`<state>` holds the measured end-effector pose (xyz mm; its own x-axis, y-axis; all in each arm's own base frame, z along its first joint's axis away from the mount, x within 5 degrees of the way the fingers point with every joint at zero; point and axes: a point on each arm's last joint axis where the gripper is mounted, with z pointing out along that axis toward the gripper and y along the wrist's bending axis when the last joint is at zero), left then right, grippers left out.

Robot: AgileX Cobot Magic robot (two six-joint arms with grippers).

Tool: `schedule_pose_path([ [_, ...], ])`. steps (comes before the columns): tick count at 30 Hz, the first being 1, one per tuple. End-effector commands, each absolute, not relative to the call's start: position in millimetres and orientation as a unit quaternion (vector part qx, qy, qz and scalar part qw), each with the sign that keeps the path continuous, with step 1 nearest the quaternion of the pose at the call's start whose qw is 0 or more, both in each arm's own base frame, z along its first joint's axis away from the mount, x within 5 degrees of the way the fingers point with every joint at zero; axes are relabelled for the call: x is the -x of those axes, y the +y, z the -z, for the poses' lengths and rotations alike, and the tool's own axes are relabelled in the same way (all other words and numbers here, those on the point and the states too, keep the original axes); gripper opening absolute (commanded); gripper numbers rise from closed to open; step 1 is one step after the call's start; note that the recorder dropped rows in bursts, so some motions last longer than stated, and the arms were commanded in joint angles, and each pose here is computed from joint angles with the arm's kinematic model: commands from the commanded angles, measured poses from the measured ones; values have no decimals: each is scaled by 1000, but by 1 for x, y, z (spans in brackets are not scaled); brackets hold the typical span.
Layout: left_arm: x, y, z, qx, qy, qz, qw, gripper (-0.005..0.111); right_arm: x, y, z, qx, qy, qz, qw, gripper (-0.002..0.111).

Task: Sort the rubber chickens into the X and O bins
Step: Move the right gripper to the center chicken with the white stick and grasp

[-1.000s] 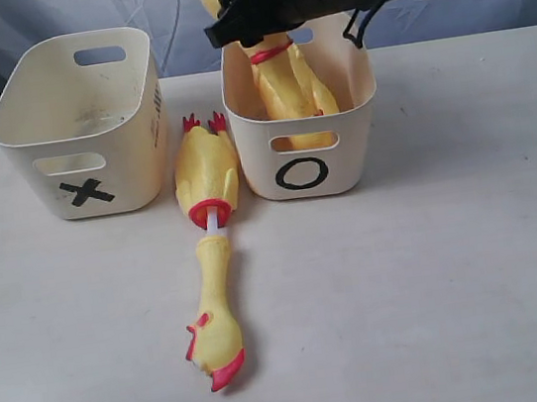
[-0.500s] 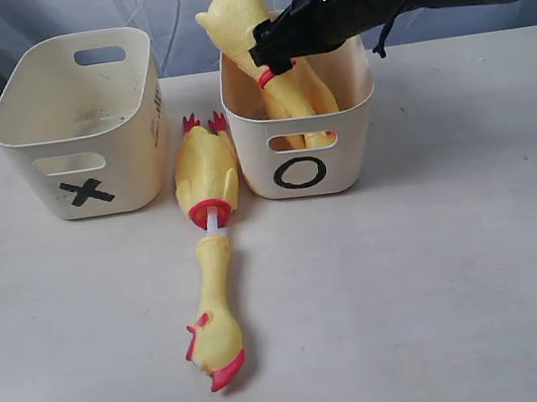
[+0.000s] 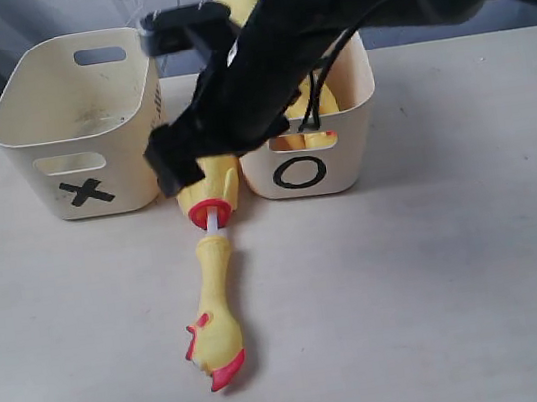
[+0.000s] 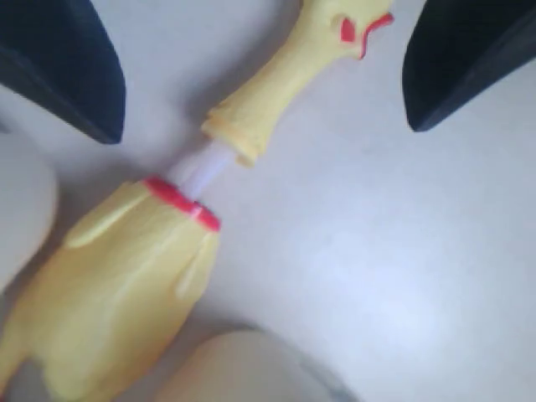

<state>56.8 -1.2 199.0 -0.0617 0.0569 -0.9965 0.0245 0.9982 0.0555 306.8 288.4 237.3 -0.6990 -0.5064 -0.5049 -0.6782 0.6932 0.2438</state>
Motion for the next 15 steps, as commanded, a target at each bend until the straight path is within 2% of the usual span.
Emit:
schedule_pose_path([
  [1,-56,-1,-201,-26,723,-9,690,0,-289,312,-199,351,905,-201,136,84],
  [11,-56,-1,-201,-26,723,-9,690,0,-268,329,-130,340,926,-163,11,83],
  [14,-56,-1,-201,-26,723,-9,690,0,-267,328,-123,336,929,-157,-6,76],
  [15,-56,-1,-201,-26,723,-9,690,0,-266,328,-122,337,929,-155,-10,71],
])
